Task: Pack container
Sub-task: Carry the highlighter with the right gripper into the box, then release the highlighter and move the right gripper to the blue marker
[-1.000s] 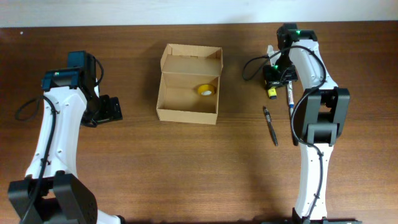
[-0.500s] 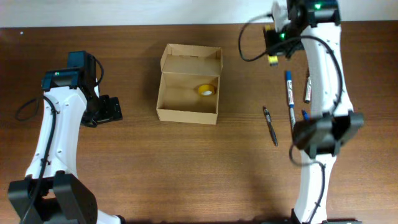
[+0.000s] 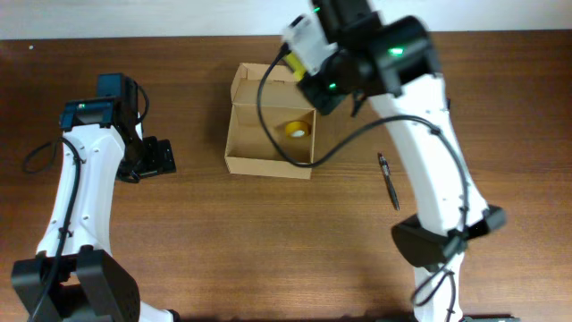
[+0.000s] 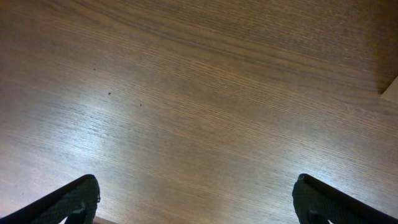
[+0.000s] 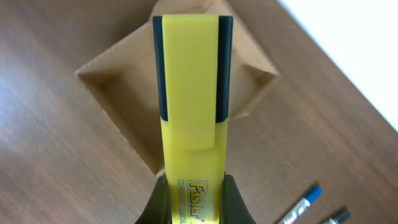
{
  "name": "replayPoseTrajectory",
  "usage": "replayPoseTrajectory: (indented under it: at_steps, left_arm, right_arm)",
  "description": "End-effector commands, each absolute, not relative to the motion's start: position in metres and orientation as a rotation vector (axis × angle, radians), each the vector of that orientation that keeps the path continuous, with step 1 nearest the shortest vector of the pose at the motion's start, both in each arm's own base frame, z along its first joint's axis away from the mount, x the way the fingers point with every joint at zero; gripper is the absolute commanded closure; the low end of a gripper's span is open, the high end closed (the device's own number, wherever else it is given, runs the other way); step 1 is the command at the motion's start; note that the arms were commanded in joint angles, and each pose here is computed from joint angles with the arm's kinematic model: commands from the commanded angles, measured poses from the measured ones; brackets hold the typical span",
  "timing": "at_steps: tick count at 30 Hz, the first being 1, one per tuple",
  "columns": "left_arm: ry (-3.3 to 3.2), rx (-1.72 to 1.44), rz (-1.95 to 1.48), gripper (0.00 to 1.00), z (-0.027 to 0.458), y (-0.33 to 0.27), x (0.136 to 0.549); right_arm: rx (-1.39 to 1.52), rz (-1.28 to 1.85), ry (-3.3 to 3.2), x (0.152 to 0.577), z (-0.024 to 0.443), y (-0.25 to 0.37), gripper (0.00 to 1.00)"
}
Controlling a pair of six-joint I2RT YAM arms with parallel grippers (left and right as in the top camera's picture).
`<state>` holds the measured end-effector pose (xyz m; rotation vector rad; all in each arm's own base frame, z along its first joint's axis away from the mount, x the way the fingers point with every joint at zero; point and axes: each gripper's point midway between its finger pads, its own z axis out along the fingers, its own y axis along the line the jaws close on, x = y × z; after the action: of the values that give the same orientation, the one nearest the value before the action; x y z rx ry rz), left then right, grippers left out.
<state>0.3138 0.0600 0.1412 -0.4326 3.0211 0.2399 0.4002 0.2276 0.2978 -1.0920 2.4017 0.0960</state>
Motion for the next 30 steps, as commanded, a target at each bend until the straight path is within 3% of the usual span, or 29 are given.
replayPoseTrajectory:
  at_steps: [1,9,19,30]
  left_arm:
    - [3.022,-0.419,0.231,0.00,0.142,0.060,0.313]
    - [3.022,-0.419,0.231,0.00,0.142,0.060,0.313]
    - [3.021,-0.419,0.231,0.00,0.142,0.060,0.313]
    - [3.022,-0.419,0.231,0.00,0.142,0.060,0.313]
  right_arm:
    - [-1.353,0.104,2.363,0.395,0.263,0.254,0.96]
    - [-1.663,0.198,2.315,0.391,0.195,0.298,0.96]
    - [-1.692,0.200,2.322,0.423,0.132,0.314,0.96]
    - [-1.693,0.301,2.437,0.428,0.081,0.303,0.96]
